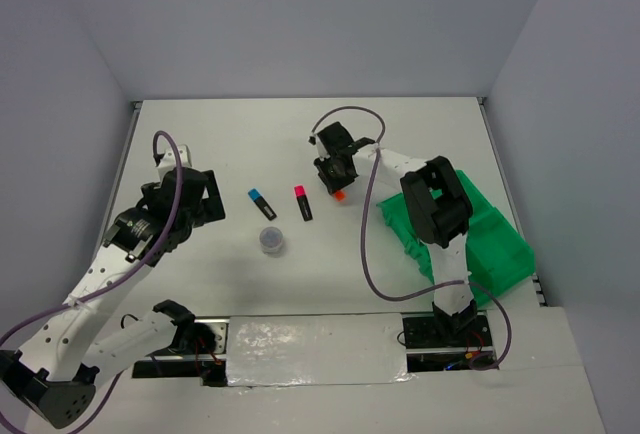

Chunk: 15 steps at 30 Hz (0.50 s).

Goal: Sort the stationery into containers
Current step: Pick up the stationery from the center of the board.

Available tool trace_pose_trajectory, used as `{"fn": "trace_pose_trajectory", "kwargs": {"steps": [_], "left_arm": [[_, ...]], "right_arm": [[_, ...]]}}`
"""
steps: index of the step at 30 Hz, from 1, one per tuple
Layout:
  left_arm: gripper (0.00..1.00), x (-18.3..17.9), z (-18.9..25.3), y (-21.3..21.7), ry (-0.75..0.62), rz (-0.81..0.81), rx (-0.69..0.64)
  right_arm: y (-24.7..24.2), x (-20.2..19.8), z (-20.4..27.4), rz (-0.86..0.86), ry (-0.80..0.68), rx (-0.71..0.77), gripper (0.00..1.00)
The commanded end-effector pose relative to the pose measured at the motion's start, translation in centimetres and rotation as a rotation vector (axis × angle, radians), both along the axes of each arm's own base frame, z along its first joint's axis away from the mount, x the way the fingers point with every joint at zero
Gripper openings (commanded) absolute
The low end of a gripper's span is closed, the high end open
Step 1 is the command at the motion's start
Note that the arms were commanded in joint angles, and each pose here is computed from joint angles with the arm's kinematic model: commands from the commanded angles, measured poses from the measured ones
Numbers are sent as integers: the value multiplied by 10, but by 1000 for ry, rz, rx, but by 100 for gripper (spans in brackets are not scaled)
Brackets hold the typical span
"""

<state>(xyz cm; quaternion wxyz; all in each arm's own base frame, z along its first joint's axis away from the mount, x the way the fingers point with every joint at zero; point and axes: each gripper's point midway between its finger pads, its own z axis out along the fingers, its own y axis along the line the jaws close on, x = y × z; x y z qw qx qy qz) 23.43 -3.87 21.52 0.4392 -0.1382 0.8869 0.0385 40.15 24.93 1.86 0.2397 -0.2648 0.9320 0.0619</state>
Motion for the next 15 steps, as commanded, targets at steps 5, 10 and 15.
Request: {"fn": "trace_pose_trajectory", "kwargs": {"steps": [5, 10, 15], "left_arm": [[99, 7, 12, -4, -40, -29, -23], [99, 8, 11, -6, -39, -41, -29], [99, 7, 14, -5, -48, -39, -38]], "right_arm": [[5, -26, 17, -13, -31, 104, 0], [22, -32, 81, 24, -186, 332, 0], [-19, -49, 146, -96, -322, 398, 0]]}}
